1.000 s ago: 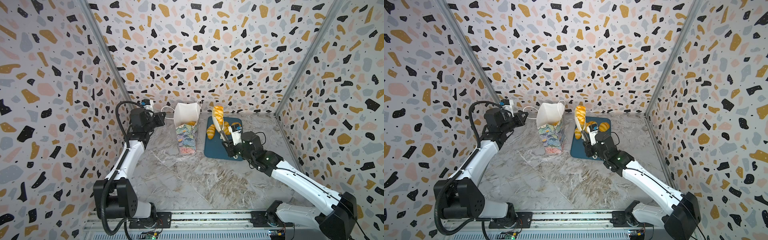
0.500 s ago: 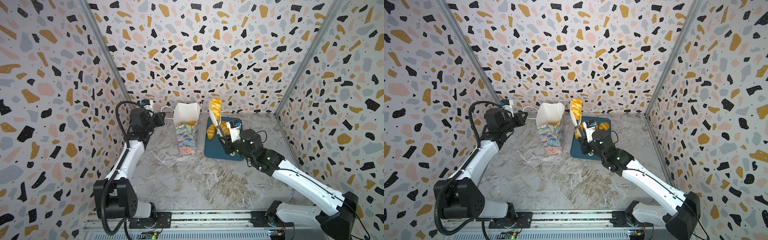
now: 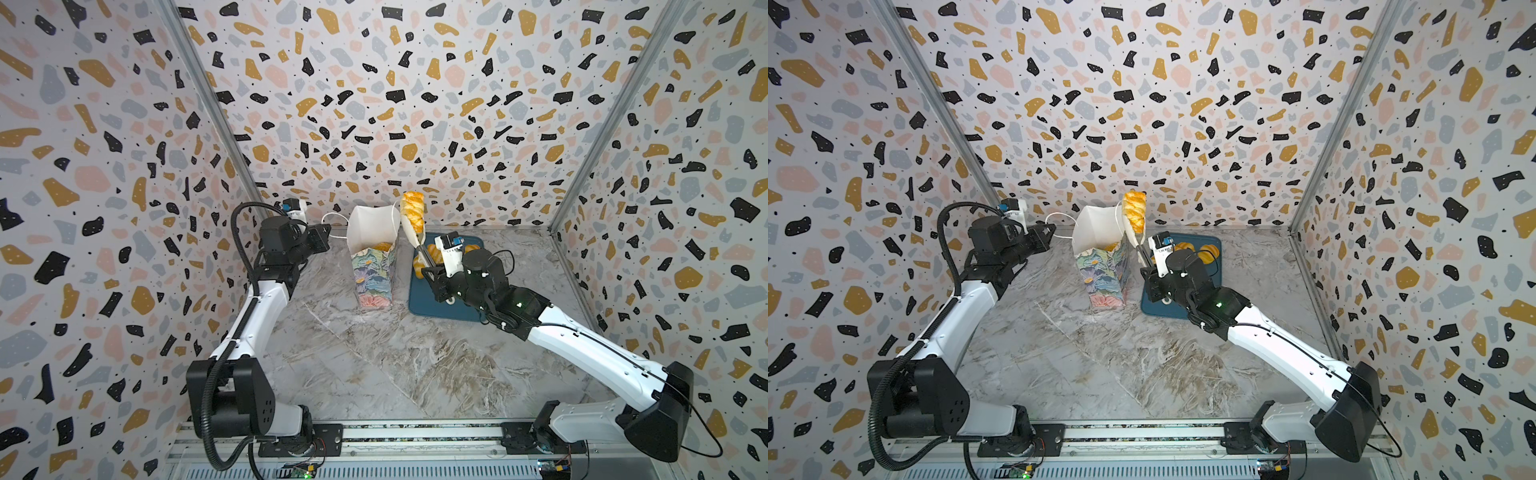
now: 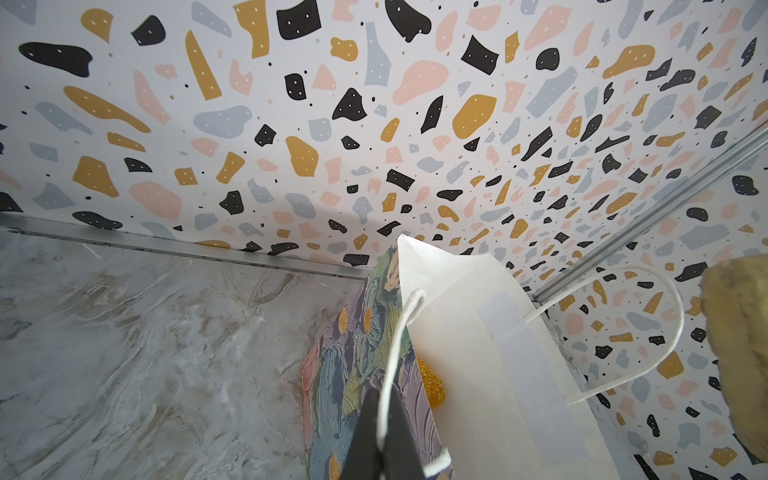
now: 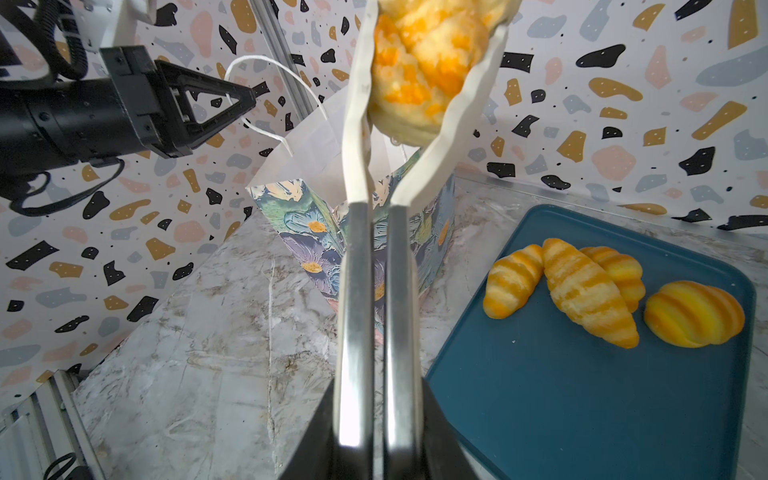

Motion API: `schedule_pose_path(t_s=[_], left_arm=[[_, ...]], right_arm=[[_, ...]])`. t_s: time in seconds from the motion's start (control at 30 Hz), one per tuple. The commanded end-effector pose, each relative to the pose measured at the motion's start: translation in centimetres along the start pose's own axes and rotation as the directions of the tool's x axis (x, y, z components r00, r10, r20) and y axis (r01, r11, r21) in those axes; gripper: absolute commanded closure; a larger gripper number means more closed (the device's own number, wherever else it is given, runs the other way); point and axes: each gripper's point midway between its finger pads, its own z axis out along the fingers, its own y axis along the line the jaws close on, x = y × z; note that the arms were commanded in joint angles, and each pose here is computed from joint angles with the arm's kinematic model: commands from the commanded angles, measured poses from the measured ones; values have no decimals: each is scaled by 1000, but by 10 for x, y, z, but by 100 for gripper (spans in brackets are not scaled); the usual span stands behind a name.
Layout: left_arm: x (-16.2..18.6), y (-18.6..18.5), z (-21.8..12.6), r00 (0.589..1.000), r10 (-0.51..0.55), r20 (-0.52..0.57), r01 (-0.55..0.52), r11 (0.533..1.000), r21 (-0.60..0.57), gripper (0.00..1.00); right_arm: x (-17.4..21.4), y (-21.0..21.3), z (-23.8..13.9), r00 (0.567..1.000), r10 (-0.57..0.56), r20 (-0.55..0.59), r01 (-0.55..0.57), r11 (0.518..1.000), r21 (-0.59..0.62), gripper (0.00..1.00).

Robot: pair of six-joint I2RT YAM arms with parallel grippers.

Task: Place the fake bread into the paper bag
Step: 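Carry the braided cheese bun with the right gripper over the bag's opening, then open the tongs with the right gripper to drop the bun into the bag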

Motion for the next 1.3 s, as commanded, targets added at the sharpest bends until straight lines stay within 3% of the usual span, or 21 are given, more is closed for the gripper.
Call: schedule_pose_path(t_s=[0.0,0.7,1.27], left_arm=[[-3,-4,-1,1000,25,12,-25,1000,9,100],[0,-2,3,1000,8,4,-8,1000,13,100],[0,-3,2,1000,10,4,-10,1000,14,100]], right_arm=[[-44,19,-15,993,-10,114,16,998,-54,73],[-46,71,24,994,-60,95,73,987,-143,73],[-28,65,51,996,-84,-22,82,993,-80,72]])
